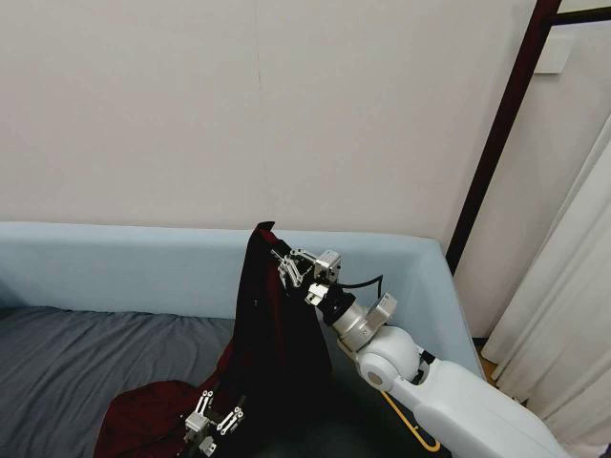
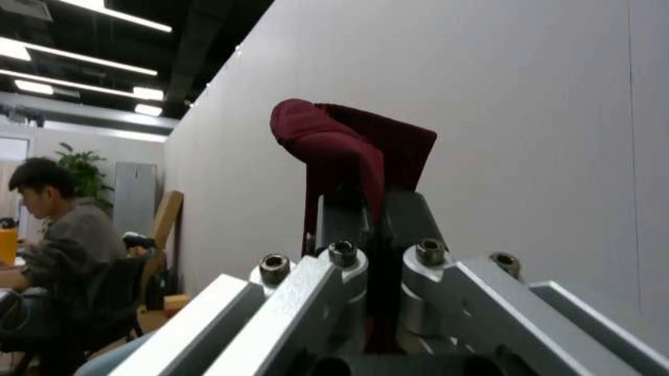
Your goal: Pick up the clothes from the sofa and hang them on the clothes hanger.
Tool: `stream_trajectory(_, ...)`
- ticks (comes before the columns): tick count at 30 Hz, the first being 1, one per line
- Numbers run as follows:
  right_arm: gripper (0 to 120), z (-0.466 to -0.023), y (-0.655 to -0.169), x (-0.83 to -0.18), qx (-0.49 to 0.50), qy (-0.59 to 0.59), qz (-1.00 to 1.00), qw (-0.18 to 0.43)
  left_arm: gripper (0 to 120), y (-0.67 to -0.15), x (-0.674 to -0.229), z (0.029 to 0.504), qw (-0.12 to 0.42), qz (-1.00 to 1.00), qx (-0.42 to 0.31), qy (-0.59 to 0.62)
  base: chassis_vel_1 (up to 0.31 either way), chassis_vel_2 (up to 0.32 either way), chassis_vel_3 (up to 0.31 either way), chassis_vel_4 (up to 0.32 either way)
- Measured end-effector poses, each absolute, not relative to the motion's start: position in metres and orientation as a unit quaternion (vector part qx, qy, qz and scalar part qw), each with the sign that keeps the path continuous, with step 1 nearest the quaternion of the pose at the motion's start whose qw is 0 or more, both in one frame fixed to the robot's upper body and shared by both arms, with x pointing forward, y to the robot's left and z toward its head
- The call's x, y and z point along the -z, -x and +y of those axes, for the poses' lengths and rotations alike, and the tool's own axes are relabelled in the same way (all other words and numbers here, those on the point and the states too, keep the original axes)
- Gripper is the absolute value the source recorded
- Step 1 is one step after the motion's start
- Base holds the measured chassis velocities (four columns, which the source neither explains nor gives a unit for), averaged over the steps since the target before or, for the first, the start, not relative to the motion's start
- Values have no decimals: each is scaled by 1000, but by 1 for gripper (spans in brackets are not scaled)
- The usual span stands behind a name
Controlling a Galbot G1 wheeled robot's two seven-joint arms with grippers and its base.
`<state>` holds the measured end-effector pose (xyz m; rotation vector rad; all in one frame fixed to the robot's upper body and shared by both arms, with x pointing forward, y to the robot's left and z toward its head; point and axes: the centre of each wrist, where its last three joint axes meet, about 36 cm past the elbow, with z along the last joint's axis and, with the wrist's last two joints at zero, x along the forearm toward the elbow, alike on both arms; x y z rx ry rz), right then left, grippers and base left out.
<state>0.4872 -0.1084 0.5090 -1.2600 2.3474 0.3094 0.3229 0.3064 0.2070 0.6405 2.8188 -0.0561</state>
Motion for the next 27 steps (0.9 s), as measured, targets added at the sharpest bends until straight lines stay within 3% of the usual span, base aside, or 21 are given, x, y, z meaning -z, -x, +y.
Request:
stream_trajectory(2,0,-108,-487,-509,-112,457,852,228,36,-323,-207,305,126,967,20,-220,0,0,0,0)
stream_trajectory(4,0,-109,-488,-509,-112,457,852,228,24,-323,-206,304,128,967,22,-219,0,0,0,0)
stream_trajectory(11,0,-110,-489,-509,-111,454,854,228,0,-324,-212,311,144,967,30,-208,0,0,0,0)
stream_trajectory(15,0,-114,-492,-508,-109,449,857,227,0,-326,-223,320,159,966,27,-203,0,0,0,0)
stream_trajectory(19,0,-122,-499,-504,-97,427,870,227,0,-336,-261,352,197,960,7,-200,0,0,0,0)
stream_trajectory(27,0,-131,-511,-519,-98,411,873,243,0,-372,-397,419,261,932,-71,-241,0,0,0,0)
